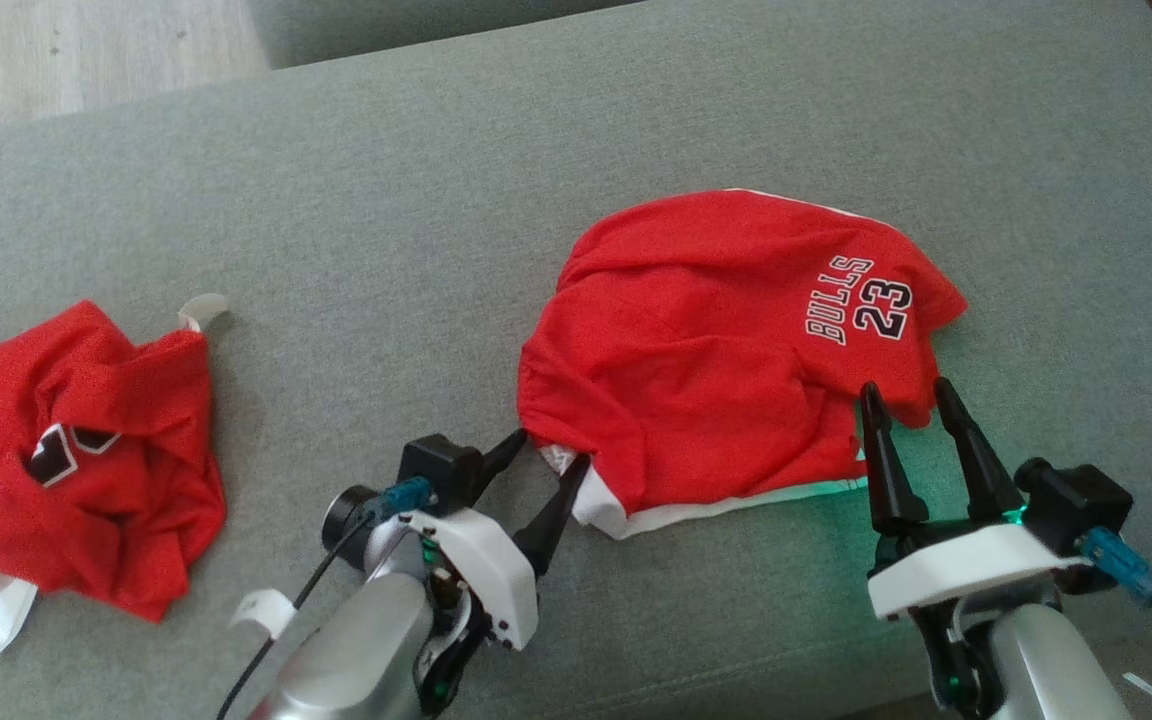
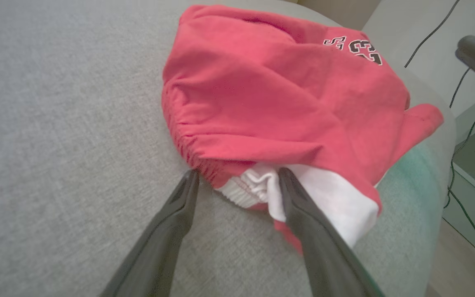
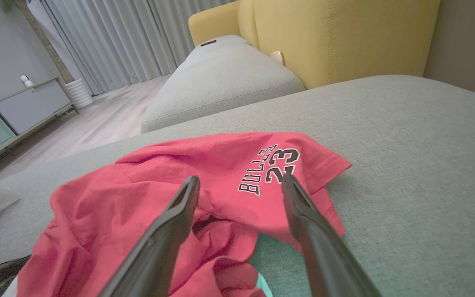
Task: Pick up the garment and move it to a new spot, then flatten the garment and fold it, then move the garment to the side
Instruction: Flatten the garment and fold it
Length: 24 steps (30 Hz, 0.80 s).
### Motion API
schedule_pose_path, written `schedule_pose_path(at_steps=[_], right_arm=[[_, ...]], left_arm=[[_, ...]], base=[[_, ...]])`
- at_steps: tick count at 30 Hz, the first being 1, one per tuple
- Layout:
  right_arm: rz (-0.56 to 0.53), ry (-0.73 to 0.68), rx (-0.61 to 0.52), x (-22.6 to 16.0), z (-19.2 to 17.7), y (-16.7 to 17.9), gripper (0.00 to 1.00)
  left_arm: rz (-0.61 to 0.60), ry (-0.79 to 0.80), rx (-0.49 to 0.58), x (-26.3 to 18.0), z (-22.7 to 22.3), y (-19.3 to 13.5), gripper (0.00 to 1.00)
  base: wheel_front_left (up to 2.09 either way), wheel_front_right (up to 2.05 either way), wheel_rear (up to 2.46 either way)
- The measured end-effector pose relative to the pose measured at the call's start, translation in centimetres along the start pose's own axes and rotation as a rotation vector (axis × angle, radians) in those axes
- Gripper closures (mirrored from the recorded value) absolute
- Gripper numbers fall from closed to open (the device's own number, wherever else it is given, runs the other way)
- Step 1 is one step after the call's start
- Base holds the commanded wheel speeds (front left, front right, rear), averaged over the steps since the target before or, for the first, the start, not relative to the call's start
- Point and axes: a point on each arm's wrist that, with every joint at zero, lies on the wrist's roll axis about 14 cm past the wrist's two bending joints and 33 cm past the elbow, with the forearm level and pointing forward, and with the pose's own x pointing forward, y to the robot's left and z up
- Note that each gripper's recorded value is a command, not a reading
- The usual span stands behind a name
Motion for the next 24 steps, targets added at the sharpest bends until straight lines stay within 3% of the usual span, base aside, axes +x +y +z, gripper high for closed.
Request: schedule_pose_path(at_steps=[7, 8, 9, 10, 18, 24], right_arm=[[0.002, 0.001, 0.0, 0.0, 0.0, 0.1, 0.0], [0.003, 0.001, -0.001, -0.1, 0.0, 0.1, 0.0], [0.003, 0.0, -0.001, -0.1, 0.0, 0.1, 0.0], [0.004, 0.0, -0.001, -0.1, 0.0, 0.1, 0.0], [0.011, 0.0, -0.006, -0.3, 0.1, 0.3, 0.0], [0.014, 0.132, -0.03, -1.9, -3.1, 0.4, 0.0]], left_arm=[[-0.008, 0.034, -0.057, 0.0, -0.8, -0.6, 0.0], [-0.011, 0.039, -0.058, 0.0, -0.9, -0.7, 0.13], [-0.014, 0.043, -0.053, 0.0, -1.0, -0.8, 0.51], [-0.019, 0.047, -0.045, 0.0, -1.0, -0.9, 1.0], [0.018, 0.006, -0.001, -0.2, 0.5, -0.3, 1.0], [0.098, -0.095, 0.062, -1.2, 3.7, 1.5, 1.0]], base=[[0.0, 0.0, 0.0], [0.0, 0.0, 0.0], [0.0, 0.0, 0.0], [0.0, 0.0, 0.0], [0.0, 0.0, 0.0], [0.0, 0.0, 0.0]])
